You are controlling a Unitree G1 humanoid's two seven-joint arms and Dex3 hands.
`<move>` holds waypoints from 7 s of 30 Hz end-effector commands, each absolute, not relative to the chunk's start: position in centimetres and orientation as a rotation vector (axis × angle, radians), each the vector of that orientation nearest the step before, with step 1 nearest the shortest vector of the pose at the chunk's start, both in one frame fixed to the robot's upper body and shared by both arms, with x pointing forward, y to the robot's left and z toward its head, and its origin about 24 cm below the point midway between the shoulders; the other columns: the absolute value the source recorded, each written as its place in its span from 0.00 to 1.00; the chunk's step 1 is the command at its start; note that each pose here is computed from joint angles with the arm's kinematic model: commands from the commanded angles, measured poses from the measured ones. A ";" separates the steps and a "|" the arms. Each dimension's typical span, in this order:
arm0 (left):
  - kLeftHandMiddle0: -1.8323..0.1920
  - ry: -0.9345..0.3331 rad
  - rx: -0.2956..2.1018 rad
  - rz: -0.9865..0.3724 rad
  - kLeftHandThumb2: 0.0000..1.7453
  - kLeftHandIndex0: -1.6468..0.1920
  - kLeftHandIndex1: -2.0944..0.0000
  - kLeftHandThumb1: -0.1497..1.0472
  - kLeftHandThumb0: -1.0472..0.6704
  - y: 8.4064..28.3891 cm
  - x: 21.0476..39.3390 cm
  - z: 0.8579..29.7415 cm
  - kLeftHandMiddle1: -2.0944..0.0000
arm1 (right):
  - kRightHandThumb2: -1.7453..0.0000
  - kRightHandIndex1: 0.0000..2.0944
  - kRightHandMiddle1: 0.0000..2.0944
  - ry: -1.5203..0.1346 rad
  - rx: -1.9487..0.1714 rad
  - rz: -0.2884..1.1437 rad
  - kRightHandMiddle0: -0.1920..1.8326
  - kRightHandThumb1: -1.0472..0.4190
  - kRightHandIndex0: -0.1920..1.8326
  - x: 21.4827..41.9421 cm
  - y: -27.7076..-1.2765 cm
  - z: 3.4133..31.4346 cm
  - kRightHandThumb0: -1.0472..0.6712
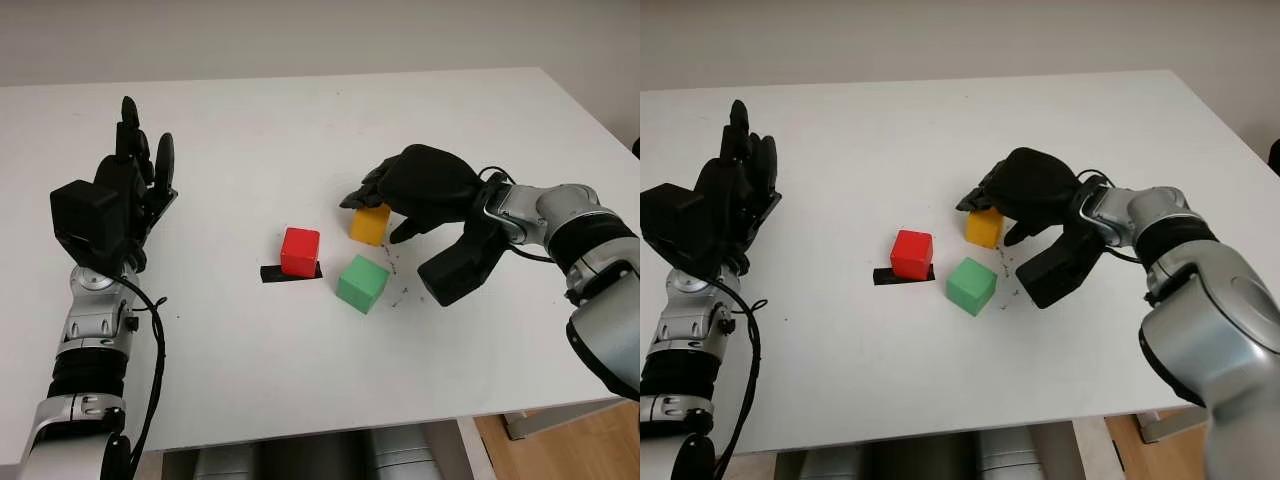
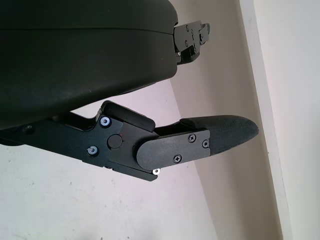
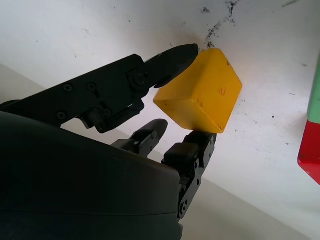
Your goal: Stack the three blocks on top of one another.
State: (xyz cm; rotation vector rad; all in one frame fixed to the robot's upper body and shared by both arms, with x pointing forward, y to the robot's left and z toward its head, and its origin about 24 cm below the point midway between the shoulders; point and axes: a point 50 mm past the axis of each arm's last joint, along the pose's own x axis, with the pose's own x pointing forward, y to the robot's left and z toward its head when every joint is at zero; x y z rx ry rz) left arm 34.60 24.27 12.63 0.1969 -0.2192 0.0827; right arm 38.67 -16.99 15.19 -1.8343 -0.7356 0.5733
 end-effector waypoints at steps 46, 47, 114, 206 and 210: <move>1.00 -0.195 0.214 0.049 0.37 1.00 1.00 1.00 0.16 23.9 34.5 12.1 1.00 | 0.97 0.04 0.68 -0.266 -0.712 0.468 0.30 0.08 0.21 40.3 -16.0 18.6 0.35; 1.00 -0.194 0.216 0.049 0.37 1.00 1.00 1.00 0.17 23.9 34.5 12.1 1.00 | 0.97 0.04 0.68 -0.249 -0.687 0.480 0.30 0.07 0.20 40.3 -15.8 18.4 0.35; 1.00 -0.193 0.221 0.064 0.36 1.00 1.00 1.00 0.15 23.8 34.2 12.2 1.00 | 0.97 0.04 0.79 0.013 -0.437 0.646 0.27 0.08 0.22 37.9 -11.6 13.9 0.35; 1.00 -0.218 0.221 0.053 0.35 1.00 1.00 1.00 0.18 23.7 34.6 12.8 1.00 | 0.97 0.04 0.05 -0.596 -1.489 0.781 0.35 0.20 0.30 31.1 -19.0 22.6 0.26; 1.00 -0.212 0.229 0.050 0.36 1.00 1.00 1.00 0.18 23.7 34.5 12.7 1.00 | 0.97 0.04 0.05 -0.637 -1.525 0.798 0.38 0.20 0.31 31.5 -18.2 21.8 0.27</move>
